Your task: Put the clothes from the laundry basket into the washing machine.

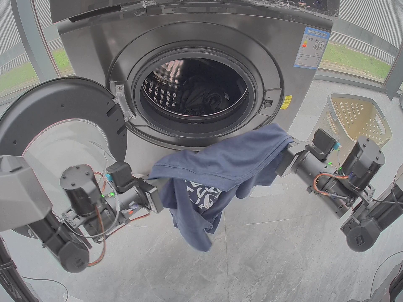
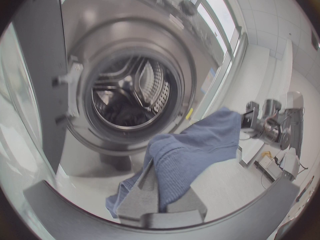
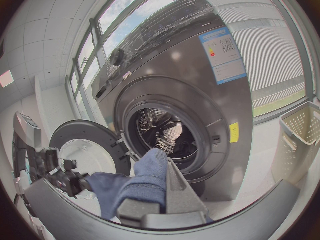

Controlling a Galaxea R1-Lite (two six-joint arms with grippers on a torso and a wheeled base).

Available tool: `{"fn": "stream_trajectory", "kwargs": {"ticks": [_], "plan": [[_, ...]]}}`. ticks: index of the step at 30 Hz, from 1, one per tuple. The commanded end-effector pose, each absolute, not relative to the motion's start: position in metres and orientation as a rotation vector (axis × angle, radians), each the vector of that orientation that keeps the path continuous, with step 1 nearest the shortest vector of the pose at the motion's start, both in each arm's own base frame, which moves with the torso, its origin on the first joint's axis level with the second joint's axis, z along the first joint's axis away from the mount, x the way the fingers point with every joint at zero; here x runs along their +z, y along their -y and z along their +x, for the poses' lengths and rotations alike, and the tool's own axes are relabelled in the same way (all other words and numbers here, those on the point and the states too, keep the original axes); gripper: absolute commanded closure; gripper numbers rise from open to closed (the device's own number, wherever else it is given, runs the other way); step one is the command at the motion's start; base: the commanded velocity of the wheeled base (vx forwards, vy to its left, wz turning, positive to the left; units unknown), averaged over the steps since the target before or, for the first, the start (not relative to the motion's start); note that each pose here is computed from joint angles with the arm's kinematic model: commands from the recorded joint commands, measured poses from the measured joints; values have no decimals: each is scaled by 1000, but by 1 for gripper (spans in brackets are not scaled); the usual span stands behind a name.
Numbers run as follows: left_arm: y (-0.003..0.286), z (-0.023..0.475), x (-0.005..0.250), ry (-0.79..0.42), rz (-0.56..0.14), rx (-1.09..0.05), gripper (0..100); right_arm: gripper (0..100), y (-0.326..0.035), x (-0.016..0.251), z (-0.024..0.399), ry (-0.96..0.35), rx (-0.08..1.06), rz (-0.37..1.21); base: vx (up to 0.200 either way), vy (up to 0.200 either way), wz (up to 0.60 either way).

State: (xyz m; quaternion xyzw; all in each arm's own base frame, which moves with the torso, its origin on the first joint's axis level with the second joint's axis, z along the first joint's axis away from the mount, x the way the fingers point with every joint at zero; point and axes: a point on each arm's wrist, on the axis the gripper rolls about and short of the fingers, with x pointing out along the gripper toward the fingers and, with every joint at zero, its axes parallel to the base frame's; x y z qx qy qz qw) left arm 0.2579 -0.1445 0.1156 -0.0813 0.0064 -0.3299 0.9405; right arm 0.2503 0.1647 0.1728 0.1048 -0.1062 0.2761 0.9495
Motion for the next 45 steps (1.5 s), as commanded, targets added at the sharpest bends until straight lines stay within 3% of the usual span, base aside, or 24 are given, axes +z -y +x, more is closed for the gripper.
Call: {"fn": "stream_trajectory", "kwargs": {"ticks": [1, 9, 16, 21, 26, 28, 31, 32, 45], "plan": [[114, 242, 171, 184, -185, -619, 100, 100, -135, 192, 246, 286, 488, 220, 0, 0, 0], [114, 248, 179, 229, -190, -604, 100, 100, -135, 190, 245, 278, 486, 220, 0, 0, 0], [122, 250, 207, 349, -202, -602, 100, 100, -141, 182, 238, 240, 513, 223, 0, 0, 0], [123, 248, 210, 365, -204, -605, 100, 100, -141, 177, 237, 220, 514, 221, 0, 0, 0], [132, 241, 213, 370, -215, -647, 100, 100, -143, 153, 238, 119, 518, 194, 0, 0, 0], [132, 240, 213, 368, -215, -651, 100, 100, -151, 117, 258, 3, 512, 186, 0, 0, 0], [134, 239, 212, 365, -214, -657, 100, 100, -160, 89, 274, -71, 516, 170, 0, 0, 0], [134, 238, 211, 360, -215, -662, 100, 0, -165, 79, 278, -93, 531, 156, 0, 0, 0], [137, 242, 193, 291, -202, -656, 100, 0, -206, 35, 278, -181, 631, 79, 0, 0, 0]]}}
